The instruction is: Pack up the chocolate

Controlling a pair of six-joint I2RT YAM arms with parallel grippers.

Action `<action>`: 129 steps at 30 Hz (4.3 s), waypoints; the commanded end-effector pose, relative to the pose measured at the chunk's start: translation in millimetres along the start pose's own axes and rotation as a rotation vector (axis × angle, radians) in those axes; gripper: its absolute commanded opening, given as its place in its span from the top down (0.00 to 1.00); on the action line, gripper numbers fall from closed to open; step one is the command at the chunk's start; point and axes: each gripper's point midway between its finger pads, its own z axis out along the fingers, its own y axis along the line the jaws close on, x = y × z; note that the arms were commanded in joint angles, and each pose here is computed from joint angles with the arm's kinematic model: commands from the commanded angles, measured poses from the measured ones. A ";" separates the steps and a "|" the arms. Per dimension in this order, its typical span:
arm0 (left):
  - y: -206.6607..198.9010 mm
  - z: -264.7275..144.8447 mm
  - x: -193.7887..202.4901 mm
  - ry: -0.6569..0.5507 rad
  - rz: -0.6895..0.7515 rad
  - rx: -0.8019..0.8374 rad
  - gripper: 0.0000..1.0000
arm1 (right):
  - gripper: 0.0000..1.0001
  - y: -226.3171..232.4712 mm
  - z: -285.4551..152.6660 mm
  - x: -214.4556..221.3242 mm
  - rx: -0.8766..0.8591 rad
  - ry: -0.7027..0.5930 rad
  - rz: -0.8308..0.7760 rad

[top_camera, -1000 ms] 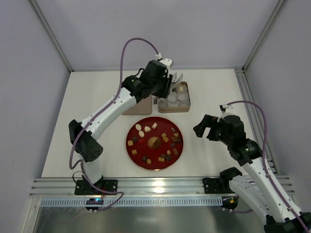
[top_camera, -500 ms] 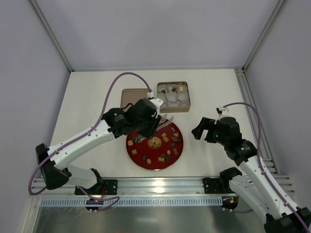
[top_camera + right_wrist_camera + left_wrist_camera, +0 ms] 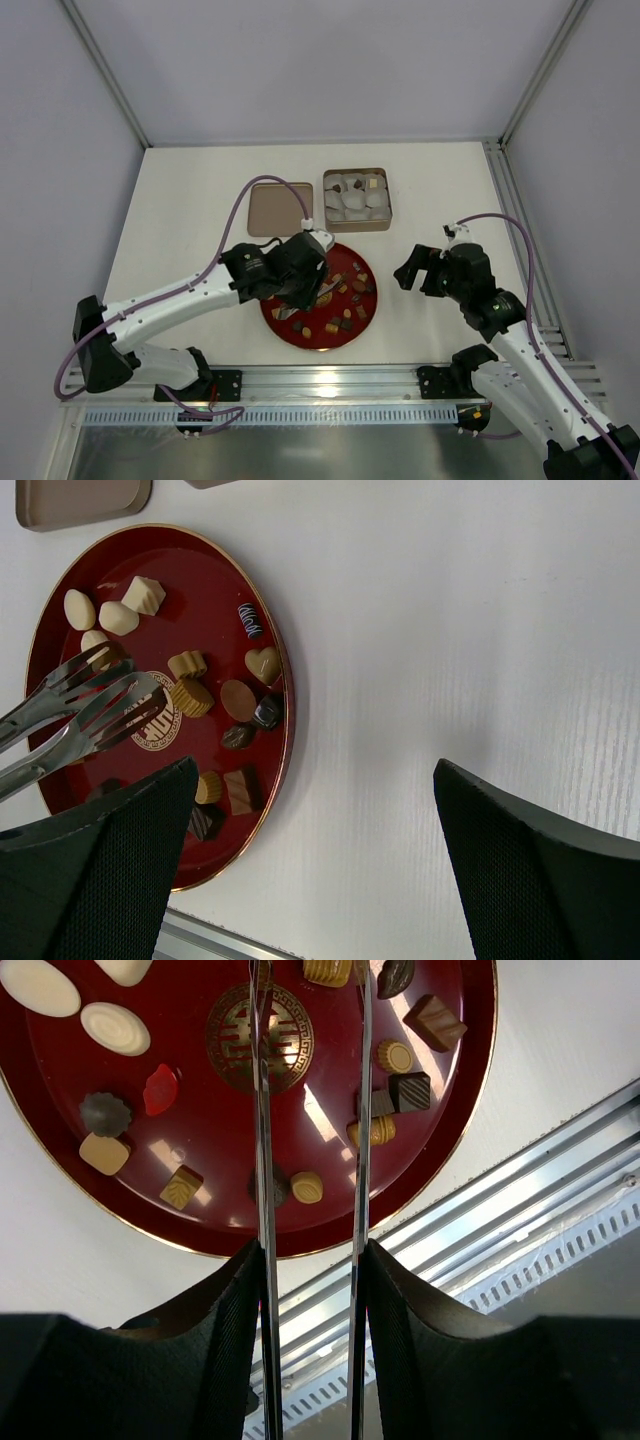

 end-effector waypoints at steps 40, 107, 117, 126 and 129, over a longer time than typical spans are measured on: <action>-23.6 36.5 2.8 0.051 0.041 -0.002 0.65 | 0.00 1.1 1.4 -3.4 -0.008 -0.028 0.004; 86.3 68.9 -227.0 -0.169 -0.016 -0.213 0.75 | 0.00 9.4 5.4 -14.4 -0.026 -0.035 0.003; 91.9 90.8 -215.5 -0.107 -0.001 -0.233 0.75 | 0.00 7.4 7.2 -10.7 -0.021 -0.026 0.003; 95.1 95.1 -204.1 -0.066 0.007 -0.248 0.72 | 0.00 7.8 7.1 -12.2 -0.020 -0.028 0.005; 96.6 95.4 -202.1 -0.059 0.009 -0.252 0.70 | 0.00 7.3 7.3 -11.3 -0.019 -0.025 0.005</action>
